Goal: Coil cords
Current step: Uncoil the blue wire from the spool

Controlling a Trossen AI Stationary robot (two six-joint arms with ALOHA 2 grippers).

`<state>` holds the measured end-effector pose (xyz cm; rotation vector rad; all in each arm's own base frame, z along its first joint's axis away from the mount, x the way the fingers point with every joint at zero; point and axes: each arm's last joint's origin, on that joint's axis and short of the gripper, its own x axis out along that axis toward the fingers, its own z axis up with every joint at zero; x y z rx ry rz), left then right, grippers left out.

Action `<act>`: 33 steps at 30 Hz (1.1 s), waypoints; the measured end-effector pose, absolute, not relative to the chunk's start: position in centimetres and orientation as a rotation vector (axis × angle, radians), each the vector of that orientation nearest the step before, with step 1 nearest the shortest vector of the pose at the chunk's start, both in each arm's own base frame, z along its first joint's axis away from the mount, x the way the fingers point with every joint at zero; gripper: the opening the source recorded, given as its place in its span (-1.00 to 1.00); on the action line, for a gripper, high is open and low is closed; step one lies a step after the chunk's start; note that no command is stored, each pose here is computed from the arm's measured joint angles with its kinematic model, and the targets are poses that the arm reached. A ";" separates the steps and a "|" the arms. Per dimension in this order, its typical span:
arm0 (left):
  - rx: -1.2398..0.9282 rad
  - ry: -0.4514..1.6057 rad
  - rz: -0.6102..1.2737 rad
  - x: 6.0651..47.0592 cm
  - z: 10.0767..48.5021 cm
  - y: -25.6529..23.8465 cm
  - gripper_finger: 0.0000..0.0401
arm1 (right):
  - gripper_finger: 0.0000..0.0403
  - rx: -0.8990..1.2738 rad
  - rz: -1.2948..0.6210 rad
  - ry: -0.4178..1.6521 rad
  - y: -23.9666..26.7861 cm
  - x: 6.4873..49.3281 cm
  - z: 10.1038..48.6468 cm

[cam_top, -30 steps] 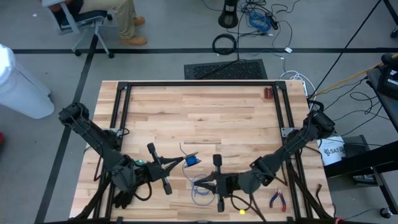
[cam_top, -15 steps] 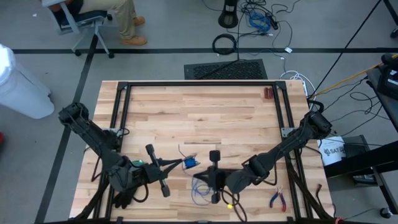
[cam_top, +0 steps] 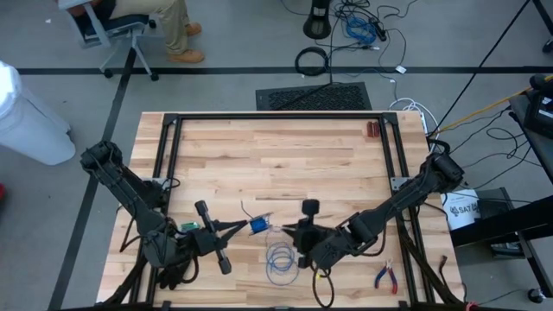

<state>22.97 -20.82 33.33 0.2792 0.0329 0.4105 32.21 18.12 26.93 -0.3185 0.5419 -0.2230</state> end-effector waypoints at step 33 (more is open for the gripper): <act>0.284 -0.008 0.278 22.9 33.6 -21.4 -0.99 | -0.65 -0.154 -0.083 0.272 19.2 33.2 30.2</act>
